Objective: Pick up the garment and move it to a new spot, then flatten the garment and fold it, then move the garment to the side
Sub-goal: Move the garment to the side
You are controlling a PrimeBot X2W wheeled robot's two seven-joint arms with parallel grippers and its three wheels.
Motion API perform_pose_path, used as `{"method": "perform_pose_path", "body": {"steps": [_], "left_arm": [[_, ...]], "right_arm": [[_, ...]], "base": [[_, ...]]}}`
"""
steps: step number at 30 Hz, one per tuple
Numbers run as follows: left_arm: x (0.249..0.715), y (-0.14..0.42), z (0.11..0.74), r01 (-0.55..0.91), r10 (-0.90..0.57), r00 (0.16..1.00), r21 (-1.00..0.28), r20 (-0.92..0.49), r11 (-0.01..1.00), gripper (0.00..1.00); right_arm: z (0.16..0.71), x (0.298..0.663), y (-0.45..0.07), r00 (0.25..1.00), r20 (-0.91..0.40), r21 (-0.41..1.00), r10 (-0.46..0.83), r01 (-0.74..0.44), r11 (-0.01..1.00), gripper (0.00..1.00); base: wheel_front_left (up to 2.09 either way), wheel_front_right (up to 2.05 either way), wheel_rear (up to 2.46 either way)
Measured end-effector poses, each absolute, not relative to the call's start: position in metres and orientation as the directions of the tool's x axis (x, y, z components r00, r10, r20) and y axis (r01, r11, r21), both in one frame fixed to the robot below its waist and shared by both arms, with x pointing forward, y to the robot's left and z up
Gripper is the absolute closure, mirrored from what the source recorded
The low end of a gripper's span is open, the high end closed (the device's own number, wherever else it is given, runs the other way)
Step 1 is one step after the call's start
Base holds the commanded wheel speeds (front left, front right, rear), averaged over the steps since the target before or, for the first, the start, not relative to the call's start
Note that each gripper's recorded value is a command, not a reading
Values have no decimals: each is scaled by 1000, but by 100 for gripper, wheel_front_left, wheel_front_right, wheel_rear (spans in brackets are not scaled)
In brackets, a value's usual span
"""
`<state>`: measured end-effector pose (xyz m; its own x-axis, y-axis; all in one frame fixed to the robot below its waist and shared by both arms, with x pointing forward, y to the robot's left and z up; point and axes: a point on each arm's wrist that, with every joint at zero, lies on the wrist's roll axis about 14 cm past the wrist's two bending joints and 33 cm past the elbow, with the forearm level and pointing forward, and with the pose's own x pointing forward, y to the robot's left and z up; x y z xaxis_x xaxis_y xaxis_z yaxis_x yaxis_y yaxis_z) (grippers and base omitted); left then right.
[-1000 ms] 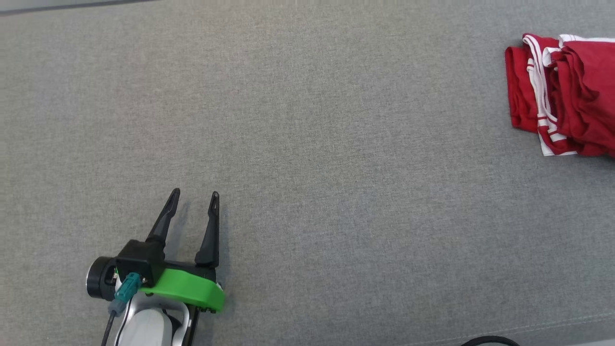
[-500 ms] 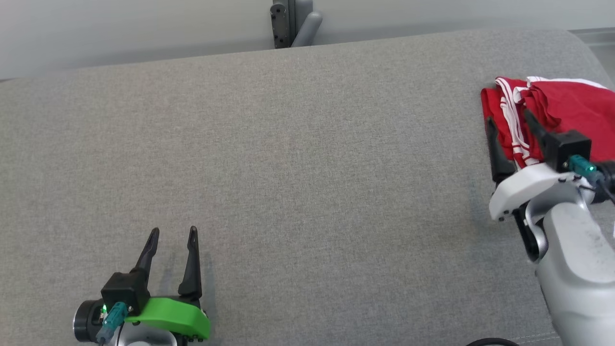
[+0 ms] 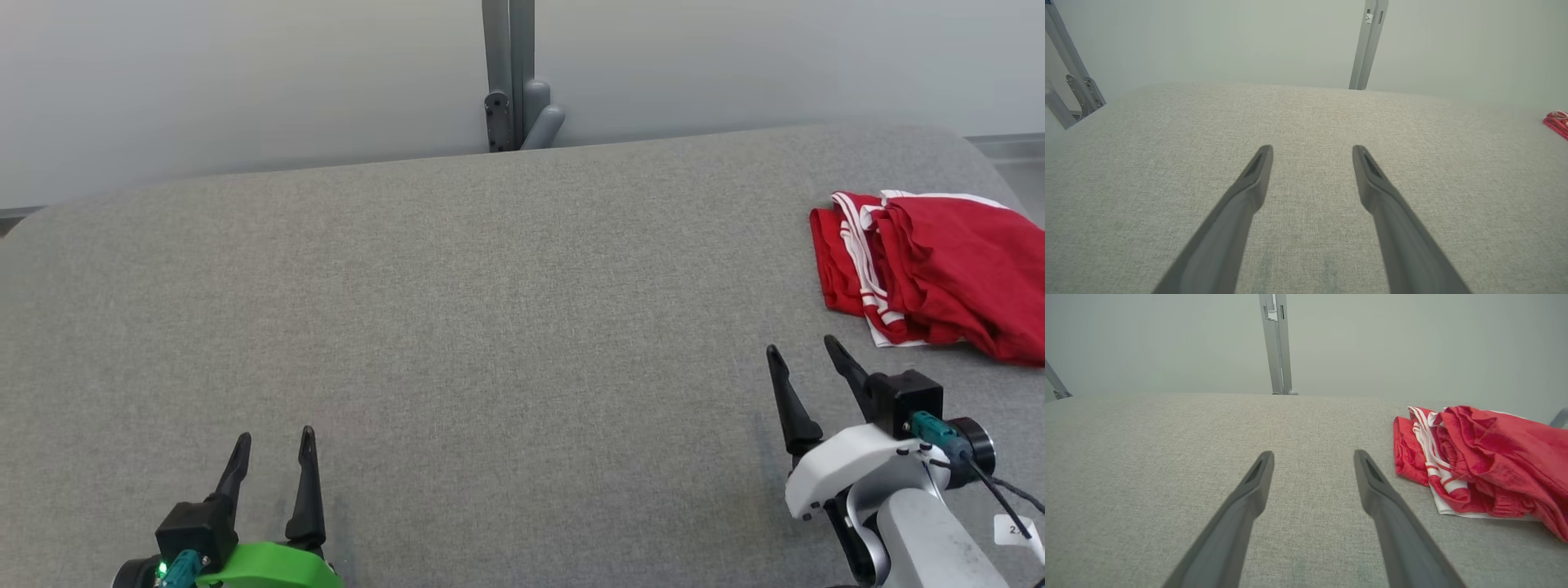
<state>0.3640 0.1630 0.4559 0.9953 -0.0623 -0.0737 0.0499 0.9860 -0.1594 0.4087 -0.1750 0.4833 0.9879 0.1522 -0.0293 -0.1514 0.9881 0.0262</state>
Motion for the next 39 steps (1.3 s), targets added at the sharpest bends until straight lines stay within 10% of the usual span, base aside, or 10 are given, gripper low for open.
{"method": "perform_pose_path", "body": {"steps": [39], "left_arm": [[344,174,456,3,-20,997,-218,-73,976,0]], "right_arm": [[492,371,-174,995,17,-35,102,-102,994,0]], "base": [[0,0,0]]}}
